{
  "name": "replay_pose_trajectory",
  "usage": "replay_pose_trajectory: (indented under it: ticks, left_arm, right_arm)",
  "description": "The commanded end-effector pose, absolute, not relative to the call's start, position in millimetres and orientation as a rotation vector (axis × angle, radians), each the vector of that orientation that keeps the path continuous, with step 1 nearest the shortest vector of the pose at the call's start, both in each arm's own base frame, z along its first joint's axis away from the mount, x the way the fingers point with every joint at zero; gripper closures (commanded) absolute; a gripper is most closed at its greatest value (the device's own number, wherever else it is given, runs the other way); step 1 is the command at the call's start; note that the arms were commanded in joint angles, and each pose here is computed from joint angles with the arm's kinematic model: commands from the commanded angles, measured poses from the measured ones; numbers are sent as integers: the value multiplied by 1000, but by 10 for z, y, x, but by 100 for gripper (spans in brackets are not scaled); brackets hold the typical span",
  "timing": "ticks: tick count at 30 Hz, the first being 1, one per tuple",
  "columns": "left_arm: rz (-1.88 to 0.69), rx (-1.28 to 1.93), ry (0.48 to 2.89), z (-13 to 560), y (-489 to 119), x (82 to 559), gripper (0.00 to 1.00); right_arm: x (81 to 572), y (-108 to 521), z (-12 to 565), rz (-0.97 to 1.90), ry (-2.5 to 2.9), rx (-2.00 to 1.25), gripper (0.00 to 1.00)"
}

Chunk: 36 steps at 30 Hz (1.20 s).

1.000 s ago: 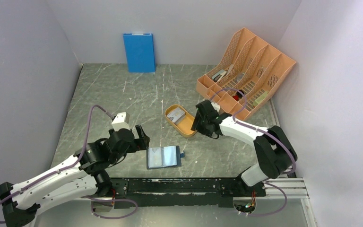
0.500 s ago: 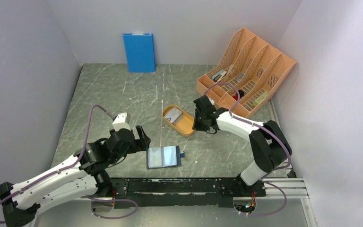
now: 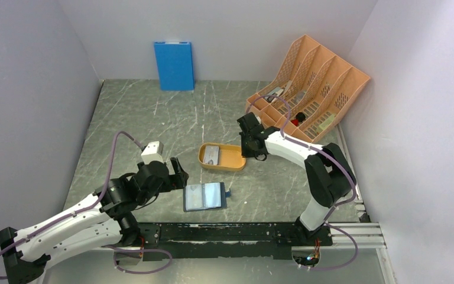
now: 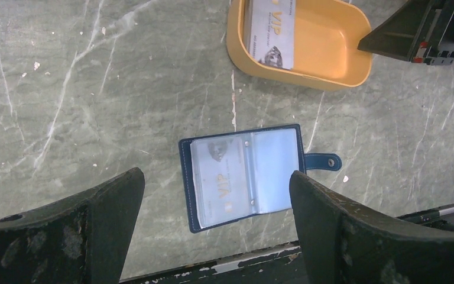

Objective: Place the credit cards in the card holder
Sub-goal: Adjust the storage box at the center of the board.

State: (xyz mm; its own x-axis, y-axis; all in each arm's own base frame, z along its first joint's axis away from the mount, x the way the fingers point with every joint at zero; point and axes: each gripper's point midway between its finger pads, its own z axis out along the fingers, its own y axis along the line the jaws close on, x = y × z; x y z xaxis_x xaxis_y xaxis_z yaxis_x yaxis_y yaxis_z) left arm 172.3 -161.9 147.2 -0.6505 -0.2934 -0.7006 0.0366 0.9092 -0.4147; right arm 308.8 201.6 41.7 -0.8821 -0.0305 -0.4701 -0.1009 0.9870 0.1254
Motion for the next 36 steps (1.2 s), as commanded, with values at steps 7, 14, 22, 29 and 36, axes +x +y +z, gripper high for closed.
replay_pose_trajectory:
  ticks: [7,14,22,29,36]
  left_arm:
    - [-476,-146,2262,1372,-1625,1708,4]
    - [-490,-158,2266,1328,-1601,1674,5]
    - [-515,-180,2296,1197,-1604,1609,5]
    - [-504,-180,2302,1203,-1597,1607,5]
    - [-512,-184,2303,1189,-1595,1597,6]
  right_arm:
    - [3206,1898,668,81,2594,-129,52]
    - [3200,2466,1414,450,2392,-119,44]
    - [2929,3169,1303,853,2348,-88,26]
    - [3083,3190,930,717,2408,58,20]
    - [3132,3197,614,637,2475,71,25]
